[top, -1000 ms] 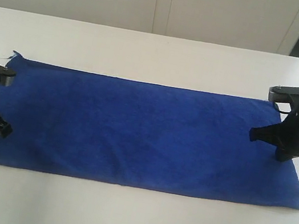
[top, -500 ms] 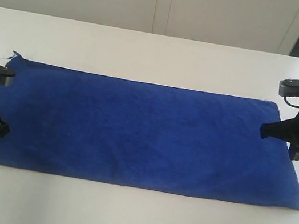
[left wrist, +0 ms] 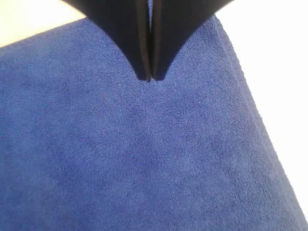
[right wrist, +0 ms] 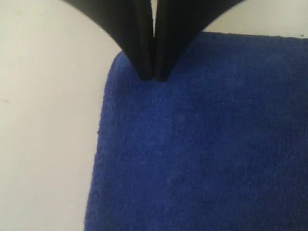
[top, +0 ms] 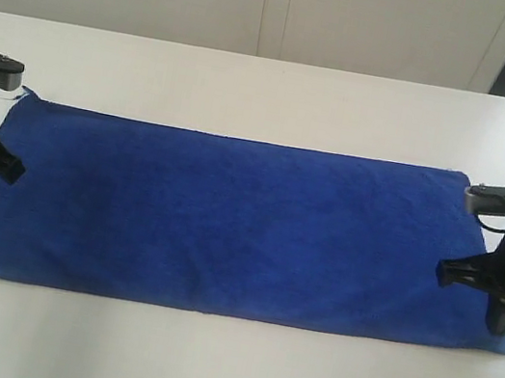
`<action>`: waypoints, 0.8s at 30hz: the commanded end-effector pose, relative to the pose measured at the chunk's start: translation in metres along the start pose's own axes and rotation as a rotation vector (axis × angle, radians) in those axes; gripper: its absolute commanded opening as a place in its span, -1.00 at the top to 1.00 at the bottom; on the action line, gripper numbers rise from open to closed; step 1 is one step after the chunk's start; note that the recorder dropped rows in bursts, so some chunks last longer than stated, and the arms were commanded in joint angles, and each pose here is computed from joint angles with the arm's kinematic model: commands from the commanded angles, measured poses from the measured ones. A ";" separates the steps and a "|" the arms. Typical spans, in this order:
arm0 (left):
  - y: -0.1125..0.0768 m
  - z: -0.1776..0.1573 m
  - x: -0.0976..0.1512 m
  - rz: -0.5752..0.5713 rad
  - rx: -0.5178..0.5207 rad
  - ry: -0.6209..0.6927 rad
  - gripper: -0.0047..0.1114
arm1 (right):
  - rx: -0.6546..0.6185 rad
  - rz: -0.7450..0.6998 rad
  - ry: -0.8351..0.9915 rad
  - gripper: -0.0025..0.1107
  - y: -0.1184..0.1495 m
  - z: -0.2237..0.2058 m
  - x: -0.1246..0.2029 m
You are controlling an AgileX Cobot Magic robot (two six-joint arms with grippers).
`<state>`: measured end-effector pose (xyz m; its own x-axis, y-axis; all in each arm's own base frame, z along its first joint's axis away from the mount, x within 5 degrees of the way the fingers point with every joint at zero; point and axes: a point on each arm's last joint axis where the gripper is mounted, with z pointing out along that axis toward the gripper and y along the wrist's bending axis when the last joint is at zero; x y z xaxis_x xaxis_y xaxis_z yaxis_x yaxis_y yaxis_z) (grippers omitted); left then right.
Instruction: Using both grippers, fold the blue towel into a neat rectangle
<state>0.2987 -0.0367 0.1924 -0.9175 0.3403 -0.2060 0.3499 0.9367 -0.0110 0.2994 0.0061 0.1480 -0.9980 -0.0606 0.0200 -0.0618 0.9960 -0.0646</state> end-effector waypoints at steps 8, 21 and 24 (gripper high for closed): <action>-0.002 -0.005 0.002 -0.004 0.014 0.009 0.92 | 0.017 -0.033 0.115 0.96 0.000 0.030 0.008; -0.002 -0.005 0.002 -0.004 0.014 0.009 0.92 | 0.121 -0.027 0.192 0.96 -0.009 0.029 0.015; -0.002 -0.005 0.002 -0.004 0.014 0.009 0.92 | 0.121 -0.022 0.174 0.96 -0.009 0.029 0.013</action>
<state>0.2977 -0.0366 0.1936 -0.9173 0.3425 -0.2032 0.3520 0.9359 -0.0115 0.2899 -0.0028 0.1290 -0.9857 -0.0593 0.1575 -0.0849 0.9834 -0.1607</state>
